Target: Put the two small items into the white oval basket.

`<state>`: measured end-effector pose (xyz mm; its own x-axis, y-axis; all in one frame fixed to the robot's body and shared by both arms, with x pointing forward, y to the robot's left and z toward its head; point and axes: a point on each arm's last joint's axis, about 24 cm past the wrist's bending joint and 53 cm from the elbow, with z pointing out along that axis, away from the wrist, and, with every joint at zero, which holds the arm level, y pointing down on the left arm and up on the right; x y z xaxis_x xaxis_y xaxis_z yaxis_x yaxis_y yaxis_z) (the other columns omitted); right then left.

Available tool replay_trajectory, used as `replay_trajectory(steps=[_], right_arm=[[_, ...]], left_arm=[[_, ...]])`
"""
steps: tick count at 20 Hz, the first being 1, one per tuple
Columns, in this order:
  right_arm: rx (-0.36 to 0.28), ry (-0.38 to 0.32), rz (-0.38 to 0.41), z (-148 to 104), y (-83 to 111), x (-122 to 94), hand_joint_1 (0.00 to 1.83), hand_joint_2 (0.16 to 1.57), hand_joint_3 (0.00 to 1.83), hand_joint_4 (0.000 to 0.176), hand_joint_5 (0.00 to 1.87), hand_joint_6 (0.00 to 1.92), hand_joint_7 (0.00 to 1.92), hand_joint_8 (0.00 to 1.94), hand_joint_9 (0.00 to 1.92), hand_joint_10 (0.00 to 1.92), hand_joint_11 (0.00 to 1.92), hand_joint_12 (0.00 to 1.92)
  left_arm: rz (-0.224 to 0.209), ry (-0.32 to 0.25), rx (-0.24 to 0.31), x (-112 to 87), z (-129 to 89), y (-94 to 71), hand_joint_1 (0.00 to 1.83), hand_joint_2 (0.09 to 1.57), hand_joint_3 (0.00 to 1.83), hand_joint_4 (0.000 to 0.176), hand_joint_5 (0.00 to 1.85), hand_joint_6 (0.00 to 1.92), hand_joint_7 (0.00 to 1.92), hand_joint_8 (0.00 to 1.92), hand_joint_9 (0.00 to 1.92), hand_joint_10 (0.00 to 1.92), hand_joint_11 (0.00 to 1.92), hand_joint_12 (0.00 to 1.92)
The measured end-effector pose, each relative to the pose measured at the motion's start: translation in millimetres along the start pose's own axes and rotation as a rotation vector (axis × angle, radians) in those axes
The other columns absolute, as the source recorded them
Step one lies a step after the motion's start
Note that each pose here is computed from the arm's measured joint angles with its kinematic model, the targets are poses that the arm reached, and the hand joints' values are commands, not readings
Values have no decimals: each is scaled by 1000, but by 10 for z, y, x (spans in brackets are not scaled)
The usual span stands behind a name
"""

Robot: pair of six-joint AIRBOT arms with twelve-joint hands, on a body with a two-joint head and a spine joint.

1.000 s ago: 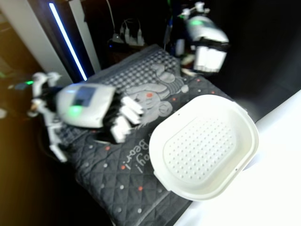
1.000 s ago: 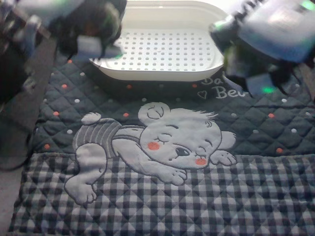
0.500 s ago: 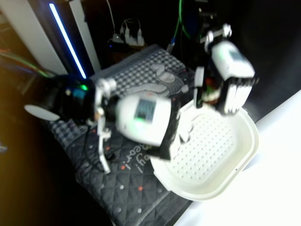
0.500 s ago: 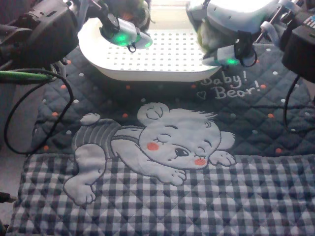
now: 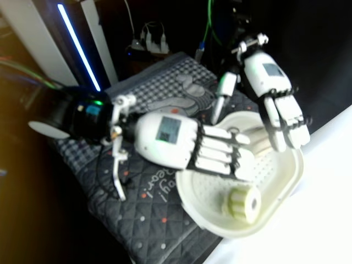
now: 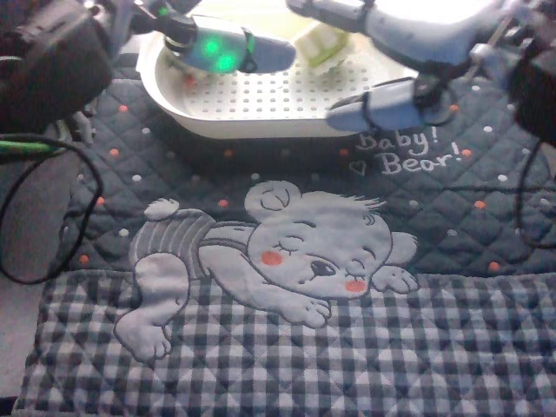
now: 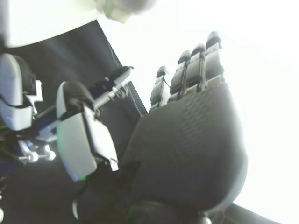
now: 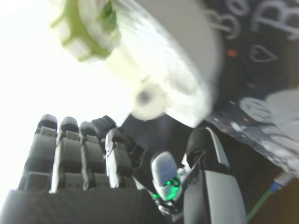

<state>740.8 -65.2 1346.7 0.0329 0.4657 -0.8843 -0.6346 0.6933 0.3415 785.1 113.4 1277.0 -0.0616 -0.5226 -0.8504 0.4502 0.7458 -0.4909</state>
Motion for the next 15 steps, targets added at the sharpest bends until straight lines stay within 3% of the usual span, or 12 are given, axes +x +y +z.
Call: replay_trajectory(steps=[1, 2, 4, 6, 8, 9, 10, 12, 13, 15], right_arm=[[-5, -13, -18, -115, -4, -99, 392, 1025, 0, 134, 0, 0, 0, 0, 0, 0, 0, 0], [-10, -34, -47, -267, -19, -239, 412, 996, 0, 173, 0, 0, 0, 0, 0, 0, 0, 0], [-23, -49, -71, -415, 26, -348, 414, 1005, 0, 175, 0, 0, 0, 0, 0, 0, 0, 0], [-68, -68, -127, -616, 195, -464, 432, 1006, 0, 176, 0, 0, 0, 0, 0, 0, 0, 0], [-82, -93, -142, -748, 262, -573, 429, 1014, 0, 168, 0, 0, 0, 0, 0, 0, 0, 0], [-77, -112, -141, -826, 251, -661, 411, 1013, 0, 174, 0, 0, 0, 0, 0, 0, 0, 0], [-75, -121, -141, -859, 246, -697, 362, 1017, 2, 141, 0, 0, 0, 0, 0, 0, 0, 0], [-77, -121, -145, -945, 273, -706, 352, 1029, 6, 132, 0, 0, 0, 0, 0, 0, 0, 0], [-84, -112, -152, -1008, 289, -644, 365, 1026, 4, 154, 0, 0, 0, 0, 0, 0, 0, 0], [-97, -69, -122, -1151, 255, -439, 314, 973, 0, 155, 0, 0, 0, 0, 0, 0, 0, 0]], left_arm=[[9, -19, 1, -82, -83, 28, 414, 905, 0, 176, 0, 0, 0, 0, 0, 0, 0, 0], [27, -46, 5, -199, -229, 62, 432, 939, 7, 176, 0, 0, 0, 0, 0, 0, 0, 0], [52, -80, 30, -332, -398, 3, 402, 959, 15, 176, 0, 0, 0, 0, 0, 0, 0, 0], [82, -124, 77, -461, -641, -119, 365, 965, 14, 175, 0, 0, 0, 0, 0, 0, 0, 0], [78, -164, 102, -543, -858, -140, 413, 1017, 28, 156, 0, 0, 0, 0, 0, 0, 0, 0], [51, -186, 109, -567, -994, -103, 426, 1050, 15, 137, 0, 0, 0, 0, 0, 0, 0, 0], [36, -193, 109, -569, -1066, -58, 393, 1051, 9, 146, 0, 0, 0, 0, 0, 0, 0, 0], [-26, -218, 115, -562, -1262, 65, 384, 1051, 7, 158, 0, 0, 0, 0, 0, 0, 0, 0], [-48, -220, 126, -525, -1339, 86, 365, 1043, 3, 172, 0, 0, 0, 0, 0, 0, 0, 0], [-84, -204, 140, -415, -1444, 109, 410, 1026, 0, 176, 0, 0, 0, 0, 0, 0, 0, 0]])
